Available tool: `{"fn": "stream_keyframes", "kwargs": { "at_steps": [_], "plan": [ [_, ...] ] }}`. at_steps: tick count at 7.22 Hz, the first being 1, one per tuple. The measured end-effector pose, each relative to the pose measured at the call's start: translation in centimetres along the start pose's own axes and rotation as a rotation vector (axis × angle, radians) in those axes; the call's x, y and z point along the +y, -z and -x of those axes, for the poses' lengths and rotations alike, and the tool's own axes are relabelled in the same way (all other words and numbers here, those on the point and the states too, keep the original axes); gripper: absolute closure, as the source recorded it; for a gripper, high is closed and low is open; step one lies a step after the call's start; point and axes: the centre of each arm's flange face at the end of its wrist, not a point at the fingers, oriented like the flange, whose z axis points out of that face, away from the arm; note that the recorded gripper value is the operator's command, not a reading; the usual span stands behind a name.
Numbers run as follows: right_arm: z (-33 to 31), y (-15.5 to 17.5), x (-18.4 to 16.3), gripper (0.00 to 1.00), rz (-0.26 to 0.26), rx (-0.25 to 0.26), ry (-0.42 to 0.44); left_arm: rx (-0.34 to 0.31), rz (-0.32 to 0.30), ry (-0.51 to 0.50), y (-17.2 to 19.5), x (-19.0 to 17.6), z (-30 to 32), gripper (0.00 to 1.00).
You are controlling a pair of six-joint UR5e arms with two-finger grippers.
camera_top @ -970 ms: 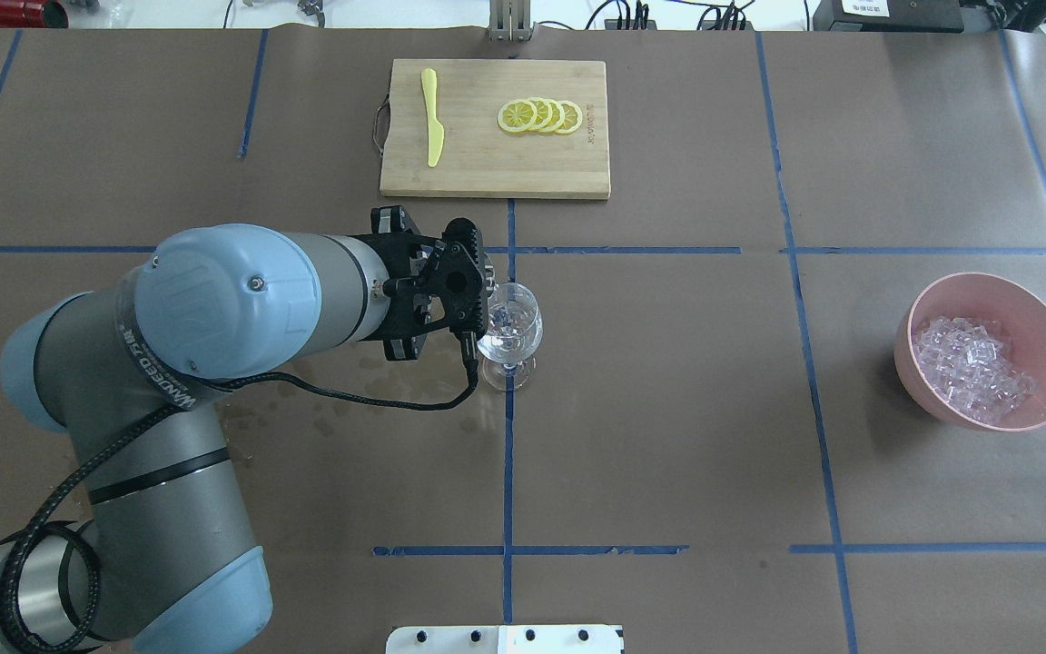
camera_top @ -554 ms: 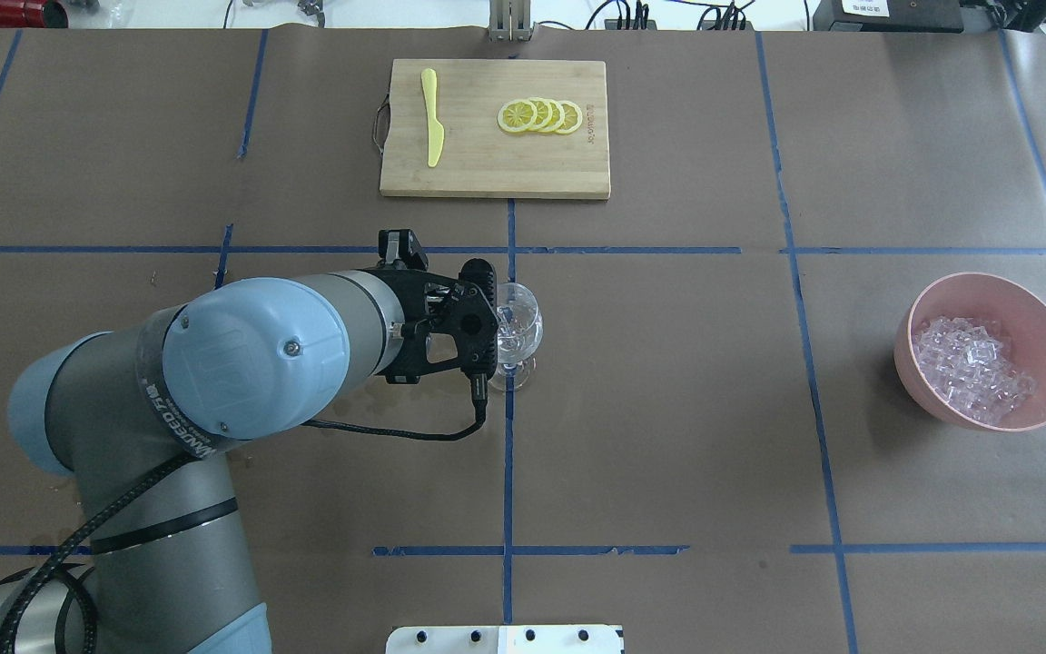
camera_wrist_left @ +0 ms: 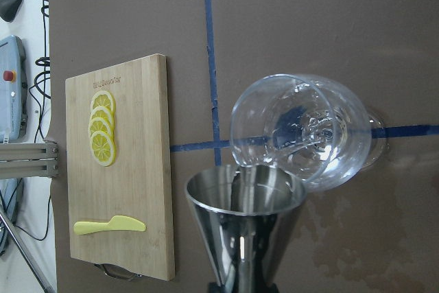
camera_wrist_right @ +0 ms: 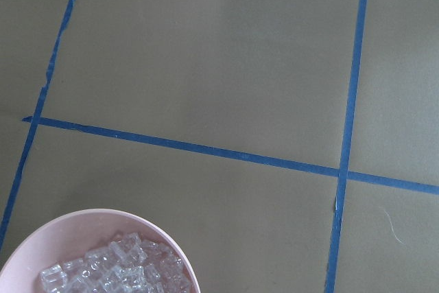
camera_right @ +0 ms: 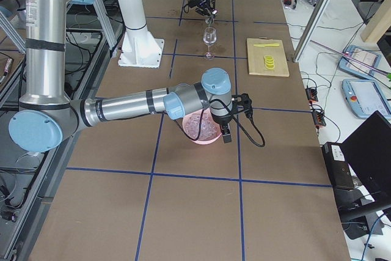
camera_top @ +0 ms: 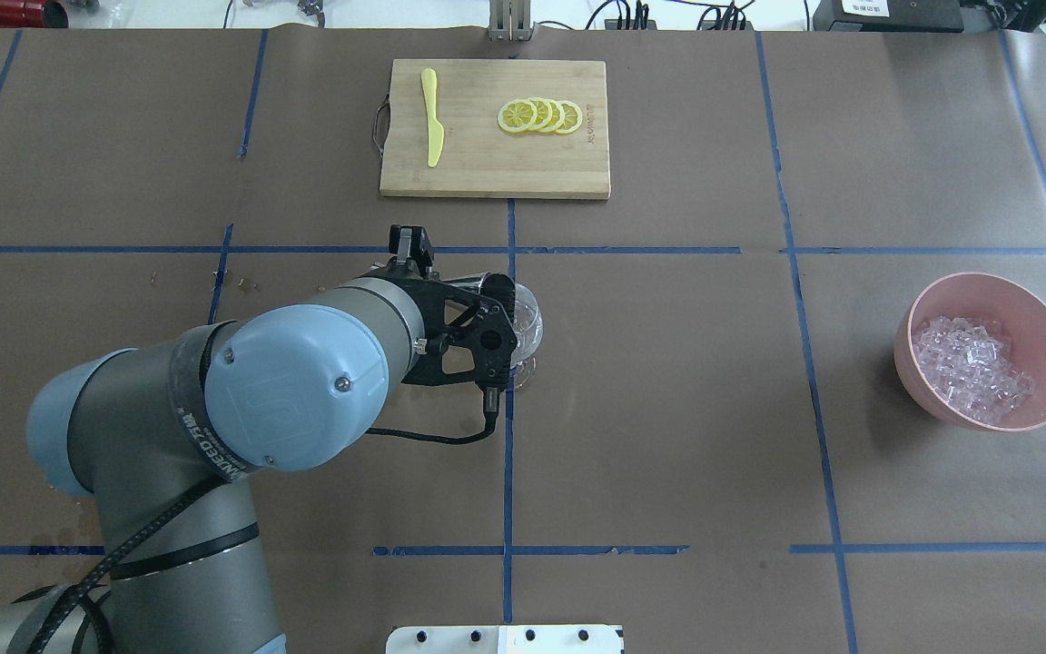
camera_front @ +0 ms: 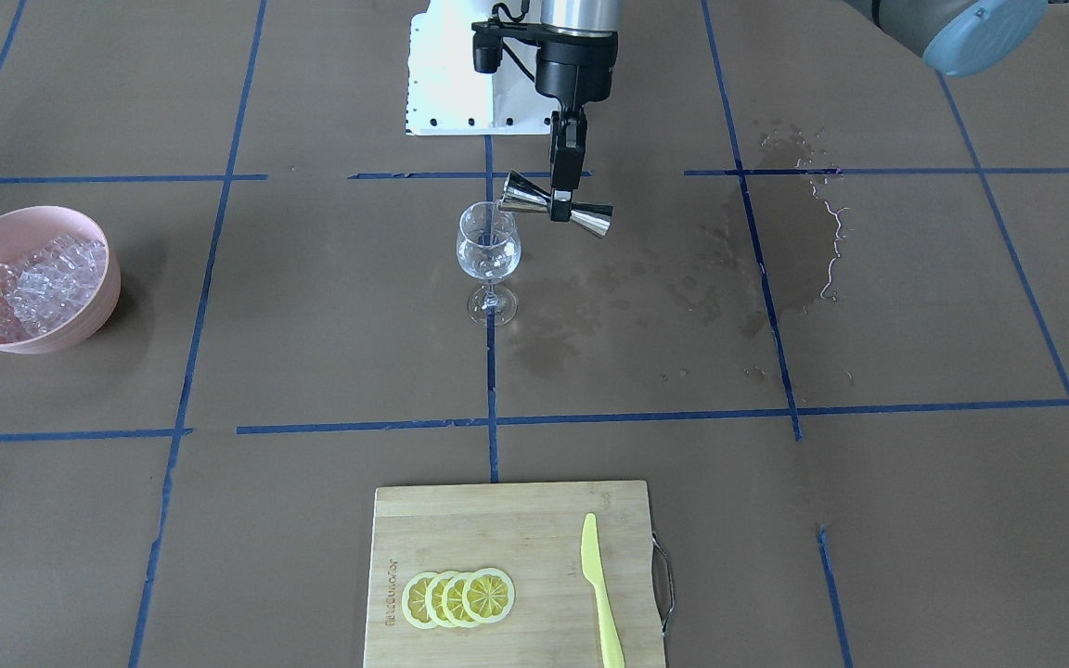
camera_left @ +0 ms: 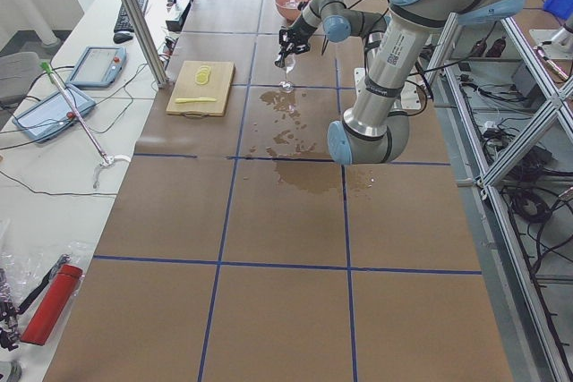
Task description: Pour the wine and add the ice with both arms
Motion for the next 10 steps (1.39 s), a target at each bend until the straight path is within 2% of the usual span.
{"fn": "stream_keyframes", "kwargs": {
  "at_steps": [7, 9, 10],
  "plan": [
    [-0.5, -0.4, 0.2, 0.00, 0.010, 0.001, -0.009, -0.057, 0.098, -0.089, 0.1, -1.4, -0.3, 1.00],
    [-0.6, -0.5, 0.2, 0.00, 0.011, 0.002, -0.011, -0.062, 0.090, -0.084, 0.3, -1.7, -0.2, 1.00],
    [-0.6, -0.5, 0.2, 0.00, 0.011, 0.002, -0.011, -0.072, 0.063, -0.055, 0.7, -1.7, 0.1, 1.00]
  ]
}}
